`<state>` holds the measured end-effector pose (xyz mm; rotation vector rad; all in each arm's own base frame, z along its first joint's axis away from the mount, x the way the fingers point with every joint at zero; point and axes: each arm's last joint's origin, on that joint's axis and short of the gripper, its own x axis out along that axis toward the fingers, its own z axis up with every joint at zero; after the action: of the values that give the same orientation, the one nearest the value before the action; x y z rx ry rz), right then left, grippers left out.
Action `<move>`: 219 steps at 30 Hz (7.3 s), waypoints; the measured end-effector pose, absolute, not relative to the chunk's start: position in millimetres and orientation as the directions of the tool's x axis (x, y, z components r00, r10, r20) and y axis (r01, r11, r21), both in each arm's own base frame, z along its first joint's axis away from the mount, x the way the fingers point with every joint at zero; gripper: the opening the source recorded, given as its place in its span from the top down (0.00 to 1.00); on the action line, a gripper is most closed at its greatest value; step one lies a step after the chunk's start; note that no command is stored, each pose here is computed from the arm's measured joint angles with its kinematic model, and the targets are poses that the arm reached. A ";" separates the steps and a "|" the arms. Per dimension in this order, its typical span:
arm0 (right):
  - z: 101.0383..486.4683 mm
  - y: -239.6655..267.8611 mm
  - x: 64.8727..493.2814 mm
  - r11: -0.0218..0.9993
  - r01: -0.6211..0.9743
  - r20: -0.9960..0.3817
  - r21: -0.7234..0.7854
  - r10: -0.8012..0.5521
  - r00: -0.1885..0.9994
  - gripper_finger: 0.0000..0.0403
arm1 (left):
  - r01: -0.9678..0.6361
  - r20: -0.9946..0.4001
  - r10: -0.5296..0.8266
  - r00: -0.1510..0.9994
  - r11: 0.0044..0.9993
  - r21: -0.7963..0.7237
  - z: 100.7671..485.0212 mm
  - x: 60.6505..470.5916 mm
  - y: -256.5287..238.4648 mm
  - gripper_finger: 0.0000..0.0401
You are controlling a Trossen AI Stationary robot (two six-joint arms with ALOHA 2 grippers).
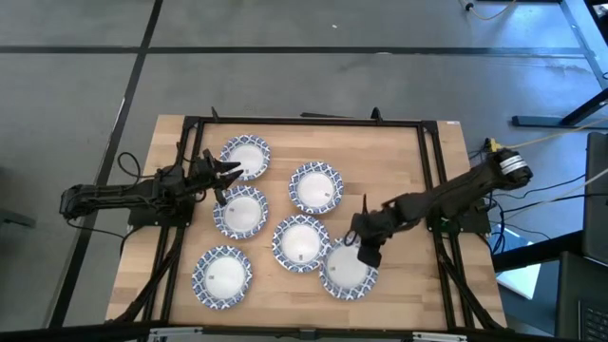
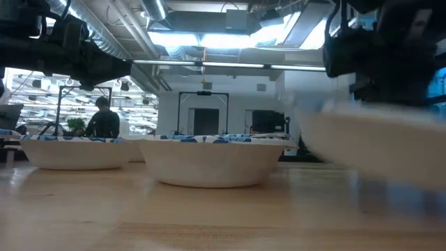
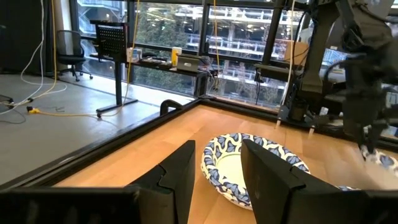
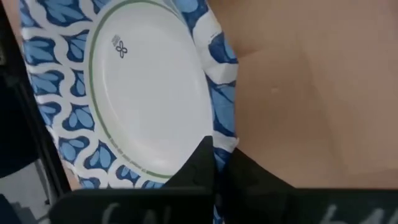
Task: Nest bowls inside each other
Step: Stack the bowl on top of the bowl on the table
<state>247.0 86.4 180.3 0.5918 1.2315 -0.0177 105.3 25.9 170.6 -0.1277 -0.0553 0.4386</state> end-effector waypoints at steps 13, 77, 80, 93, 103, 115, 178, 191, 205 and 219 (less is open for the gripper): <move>220.9 16.7 254.9 0.829 0.367 -0.763 0.422 0.106 0.637 0.99 | -0.420 0.026 0.427 0.904 0.897 -0.136 170.4 105.4 25.9 0.69; 271.7 -131.0 288.4 0.869 0.472 -0.763 0.146 -0.205 0.613 0.62 | -0.552 -0.030 0.552 0.833 0.827 -0.107 164.9 103.3 29.6 0.69; 280.7 -129.2 282.9 0.887 0.445 -0.730 0.125 -0.222 0.647 0.62 | -0.534 -0.072 0.529 0.845 0.841 -0.092 160.5 103.5 28.9 0.69; 321.4 -97.7 214.0 0.915 0.392 -0.405 0.097 -0.323 0.855 0.62 | -0.526 -0.067 0.522 0.850 0.849 -0.056 161.0 103.7 28.8 0.69; 308.7 -82.2 181.0 0.883 0.412 -0.300 0.226 -0.339 0.892 0.62 | -0.573 -0.098 0.568 0.817 0.819 -0.030 171.1 109.4 34.2 0.69; 306.7 -82.3 181.3 0.887 0.410 -0.310 0.213 -0.337 0.889 0.62 | -0.557 0.023 0.560 0.828 0.827 -0.076 220.1 127.9 38.3 0.69; 298.5 -80.9 178.4 0.888 0.420 -0.398 0.187 -0.322 0.859 0.62 | -0.658 -0.660 0.519 0.543 0.751 0.049 182.8 206.6 59.9 0.40; 297.9 -80.9 178.3 0.888 0.421 -0.404 0.187 -0.321 0.857 0.62 | -0.668 -0.746 0.501 0.439 0.737 0.101 153.1 216.0 62.9 0.40; 297.7 -80.8 178.3 0.887 0.421 -0.405 0.187 -0.321 0.856 0.62 | -0.708 -0.743 0.543 0.391 0.693 0.134 150.8 213.0 72.2 0.40; 297.7 -80.8 178.3 0.888 0.421 -0.405 0.187 -0.321 0.856 0.62 | -0.706 -0.775 0.483 0.408 0.705 0.068 149.7 210.5 79.1 0.54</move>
<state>178.3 -80.8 297.7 0.2758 0.3753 -0.3949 210.5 79.1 149.7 -0.2894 0.8681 0.7624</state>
